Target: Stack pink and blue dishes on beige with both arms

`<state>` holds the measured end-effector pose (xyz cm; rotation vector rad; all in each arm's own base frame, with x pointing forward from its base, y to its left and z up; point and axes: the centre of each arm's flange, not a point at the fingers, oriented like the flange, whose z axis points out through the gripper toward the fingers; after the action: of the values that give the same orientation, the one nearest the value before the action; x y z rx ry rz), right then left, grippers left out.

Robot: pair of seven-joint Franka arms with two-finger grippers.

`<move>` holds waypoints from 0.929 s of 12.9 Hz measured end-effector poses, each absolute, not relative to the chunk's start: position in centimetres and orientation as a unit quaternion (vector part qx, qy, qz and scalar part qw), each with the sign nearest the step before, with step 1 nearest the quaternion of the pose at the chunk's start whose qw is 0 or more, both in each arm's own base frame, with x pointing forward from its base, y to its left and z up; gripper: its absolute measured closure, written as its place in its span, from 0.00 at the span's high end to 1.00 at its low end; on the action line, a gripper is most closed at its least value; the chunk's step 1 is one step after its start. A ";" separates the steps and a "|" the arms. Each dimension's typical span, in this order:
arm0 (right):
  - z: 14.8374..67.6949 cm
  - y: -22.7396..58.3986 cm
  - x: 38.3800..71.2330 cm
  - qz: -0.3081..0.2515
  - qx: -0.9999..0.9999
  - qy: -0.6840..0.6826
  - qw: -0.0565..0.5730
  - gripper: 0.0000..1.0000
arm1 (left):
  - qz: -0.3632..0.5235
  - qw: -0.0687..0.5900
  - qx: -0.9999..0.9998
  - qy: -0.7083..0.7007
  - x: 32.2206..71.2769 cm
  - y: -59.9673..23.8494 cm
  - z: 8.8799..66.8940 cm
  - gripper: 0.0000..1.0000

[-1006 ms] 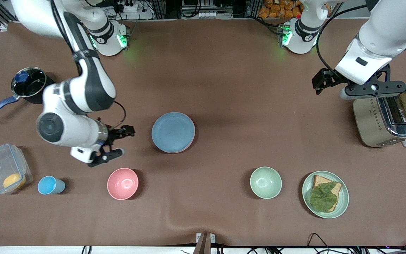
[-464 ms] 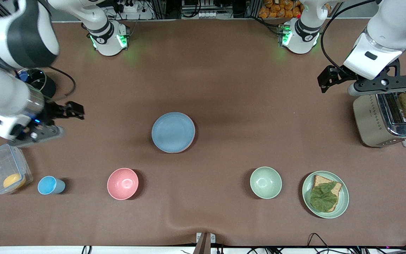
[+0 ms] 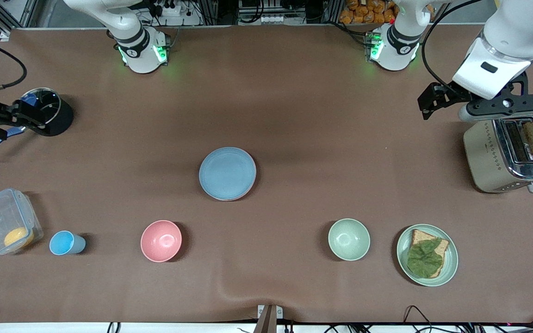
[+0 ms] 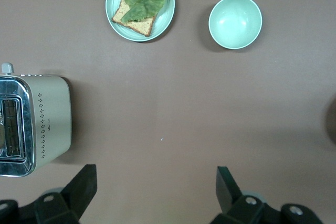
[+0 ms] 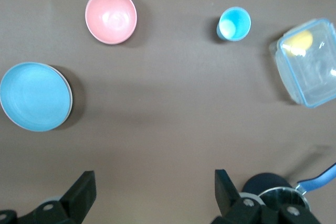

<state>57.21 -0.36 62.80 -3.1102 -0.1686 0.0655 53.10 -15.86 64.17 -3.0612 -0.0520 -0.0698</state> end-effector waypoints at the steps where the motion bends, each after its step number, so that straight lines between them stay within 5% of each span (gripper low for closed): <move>1: 62.2 -0.7 56.7 0.019 -0.998 -0.053 0.014 1.00 | -0.023 0.040 -0.999 -0.012 53.1 -15.7 64.2 1.00; 12: 61.7 -0.7 55.7 0.012 -0.999 -0.053 0.003 1.00 | -0.011 0.044 -0.999 -0.007 52.6 -12.8 65.1 1.00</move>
<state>55.74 -0.70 61.66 -3.1320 -0.1651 0.0387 52.63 -12.84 65.14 -3.0541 -0.0212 -0.0335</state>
